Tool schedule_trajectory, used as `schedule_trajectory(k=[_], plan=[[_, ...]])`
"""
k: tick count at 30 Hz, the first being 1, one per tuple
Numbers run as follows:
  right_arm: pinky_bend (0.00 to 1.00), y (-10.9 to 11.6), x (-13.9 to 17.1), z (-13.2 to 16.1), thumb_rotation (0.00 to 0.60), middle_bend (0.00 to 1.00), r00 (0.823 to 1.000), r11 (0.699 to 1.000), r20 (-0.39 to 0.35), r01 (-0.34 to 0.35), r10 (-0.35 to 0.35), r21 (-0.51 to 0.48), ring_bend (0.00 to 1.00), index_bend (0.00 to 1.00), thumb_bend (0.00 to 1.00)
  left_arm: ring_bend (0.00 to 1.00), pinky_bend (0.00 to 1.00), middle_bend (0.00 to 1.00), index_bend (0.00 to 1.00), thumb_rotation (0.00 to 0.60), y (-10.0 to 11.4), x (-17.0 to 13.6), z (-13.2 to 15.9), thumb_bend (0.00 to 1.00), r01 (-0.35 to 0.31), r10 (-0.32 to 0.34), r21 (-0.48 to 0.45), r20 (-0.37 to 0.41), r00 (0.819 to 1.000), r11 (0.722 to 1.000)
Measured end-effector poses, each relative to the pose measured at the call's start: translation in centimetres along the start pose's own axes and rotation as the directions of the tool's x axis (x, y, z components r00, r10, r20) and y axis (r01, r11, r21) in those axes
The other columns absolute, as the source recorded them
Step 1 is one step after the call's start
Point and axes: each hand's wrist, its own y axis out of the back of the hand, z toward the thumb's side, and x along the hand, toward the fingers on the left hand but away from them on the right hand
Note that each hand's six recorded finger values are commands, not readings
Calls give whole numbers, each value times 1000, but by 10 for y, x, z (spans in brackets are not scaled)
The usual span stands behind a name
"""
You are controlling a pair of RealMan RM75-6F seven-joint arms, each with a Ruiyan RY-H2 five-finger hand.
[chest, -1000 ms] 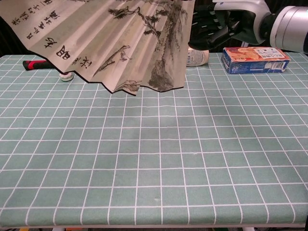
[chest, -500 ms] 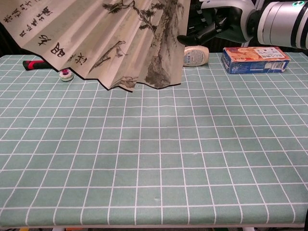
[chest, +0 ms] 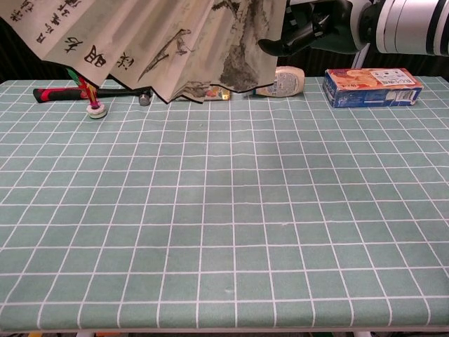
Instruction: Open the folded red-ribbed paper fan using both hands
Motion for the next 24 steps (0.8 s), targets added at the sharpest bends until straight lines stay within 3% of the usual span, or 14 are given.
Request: schedule_trajectory(k=[5,15,19,24], plan=[[171,2,-2,-2,600,541,1000,1000,-9,8,-7,24,286,675,628,716,469,757,723,600,0,-1,-1,374,5,-5,-8,-7,1000,1000],[173,21,9,-1,600,539,995,977,-57,92,-82,190,289,685,628,716,470,755,722,600,2,-9,-18,374,38,-33,82,-67,997,996],[172,34,20,0,600,528,984,940,-96,172,-150,296,289,687,628,716,470,755,722,600,2,-13,-27,374,56,-41,170,-89,995,984],[174,52,39,-1,600,523,957,861,-148,289,-249,419,289,687,628,716,469,755,722,600,-1,-19,-39,375,82,-52,300,-106,993,950]])
